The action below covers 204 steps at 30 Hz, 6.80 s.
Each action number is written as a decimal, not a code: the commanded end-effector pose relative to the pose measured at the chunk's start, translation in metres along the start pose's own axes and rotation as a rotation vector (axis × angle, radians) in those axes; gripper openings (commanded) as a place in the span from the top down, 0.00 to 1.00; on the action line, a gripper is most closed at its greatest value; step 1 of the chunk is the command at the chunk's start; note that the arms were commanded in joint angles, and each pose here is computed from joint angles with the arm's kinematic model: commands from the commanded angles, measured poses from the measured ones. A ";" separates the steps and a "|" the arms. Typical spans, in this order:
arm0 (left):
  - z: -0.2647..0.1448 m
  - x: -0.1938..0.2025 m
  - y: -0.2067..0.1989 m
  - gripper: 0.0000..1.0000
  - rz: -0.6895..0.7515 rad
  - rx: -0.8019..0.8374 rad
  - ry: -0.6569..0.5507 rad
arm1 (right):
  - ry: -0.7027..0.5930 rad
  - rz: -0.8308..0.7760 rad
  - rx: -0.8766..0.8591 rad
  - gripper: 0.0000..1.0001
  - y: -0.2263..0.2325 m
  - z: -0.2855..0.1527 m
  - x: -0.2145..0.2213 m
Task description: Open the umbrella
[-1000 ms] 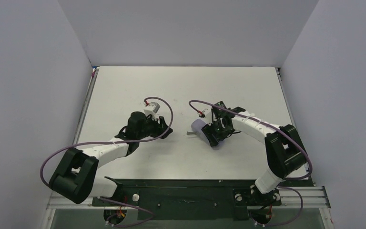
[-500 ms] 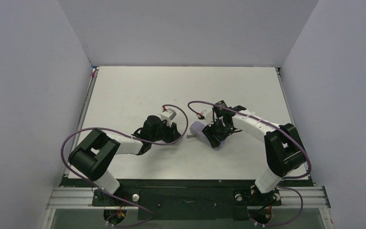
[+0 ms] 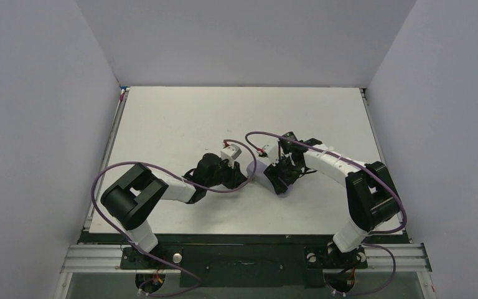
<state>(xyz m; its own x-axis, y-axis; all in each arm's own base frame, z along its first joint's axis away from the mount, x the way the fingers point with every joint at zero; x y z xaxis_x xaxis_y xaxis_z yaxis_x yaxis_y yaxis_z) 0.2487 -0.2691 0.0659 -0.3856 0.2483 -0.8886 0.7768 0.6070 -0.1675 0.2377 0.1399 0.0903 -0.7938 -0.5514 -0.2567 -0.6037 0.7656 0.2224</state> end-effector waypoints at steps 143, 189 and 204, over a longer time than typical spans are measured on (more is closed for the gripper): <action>0.040 -0.046 -0.041 0.72 0.131 -0.101 -0.152 | 0.152 0.059 -0.156 1.00 -0.011 0.003 0.021; 0.022 -0.035 0.020 1.00 0.171 -0.264 -0.132 | 0.282 -0.090 -0.186 1.00 -0.030 -0.006 0.048; 0.007 -0.035 -0.005 1.00 0.420 -0.074 -0.218 | 0.261 -0.475 -0.119 1.00 -0.053 -0.015 0.035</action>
<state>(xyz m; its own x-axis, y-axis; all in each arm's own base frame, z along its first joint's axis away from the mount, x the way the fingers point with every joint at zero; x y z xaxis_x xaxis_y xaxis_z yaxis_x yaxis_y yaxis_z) 0.2430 -0.2937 0.0664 -0.0768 0.3571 -0.9309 0.8550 0.5039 0.1227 0.2564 0.0968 0.0894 -0.5671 -0.7926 -0.2240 -0.8174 0.5084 0.2707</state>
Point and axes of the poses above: each gripper's point midway between its finger pads, its own z axis out along the fingers, its own y axis along the line the jaws close on, x = y × z, the point moved 6 cm from there along -z, back along the fingers, and after that the axes turned 14 degrees about z, right-handed, at the moved point
